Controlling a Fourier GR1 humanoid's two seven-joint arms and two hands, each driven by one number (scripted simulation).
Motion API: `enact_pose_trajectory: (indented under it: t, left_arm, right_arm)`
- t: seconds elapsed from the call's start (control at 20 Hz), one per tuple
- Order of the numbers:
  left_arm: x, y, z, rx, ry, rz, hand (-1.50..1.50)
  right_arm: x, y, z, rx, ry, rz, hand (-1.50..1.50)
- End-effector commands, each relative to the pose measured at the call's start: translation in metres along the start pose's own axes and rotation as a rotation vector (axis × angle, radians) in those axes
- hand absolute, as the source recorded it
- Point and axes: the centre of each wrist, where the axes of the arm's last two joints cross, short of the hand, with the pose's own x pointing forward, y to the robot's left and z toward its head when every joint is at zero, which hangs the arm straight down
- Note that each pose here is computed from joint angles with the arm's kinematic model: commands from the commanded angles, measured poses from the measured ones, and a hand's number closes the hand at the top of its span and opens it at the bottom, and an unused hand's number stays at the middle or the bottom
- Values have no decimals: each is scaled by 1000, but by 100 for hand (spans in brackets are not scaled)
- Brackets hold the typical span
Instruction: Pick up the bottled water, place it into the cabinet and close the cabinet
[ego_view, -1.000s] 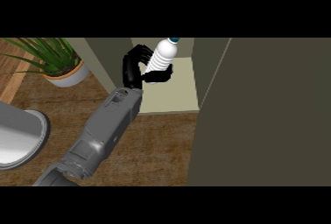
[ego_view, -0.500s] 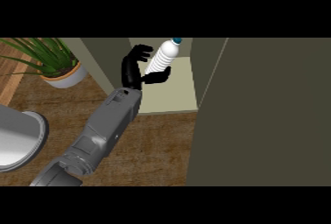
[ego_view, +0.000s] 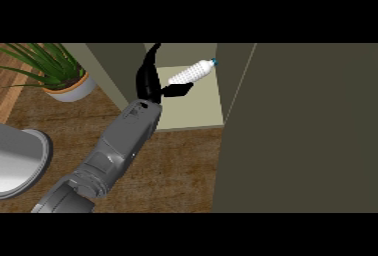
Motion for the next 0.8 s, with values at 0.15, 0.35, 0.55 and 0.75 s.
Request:
enact_pose_trajectory:
  t: [0.15, 0.35, 0.55, 0.75]
  left_arm:
    - [-10, 2, 4, 26, 32, -22, -150]
    - [-7, 6, -2, -24, -6, 44, -150]
    - [-4, 4, 2, -76, -96, 261, 150]
    - [7, 5, -4, -108, -156, 417, 150]
  right_arm:
    - [12, 2, 2, 6, -13, -15, -150]
    - [18, 3, 9, 8, -16, -18, -150]
    - [16, -1, 4, 15, -17, -12, -150]
    - [15, 2, 0, 8, -12, -24, -150]
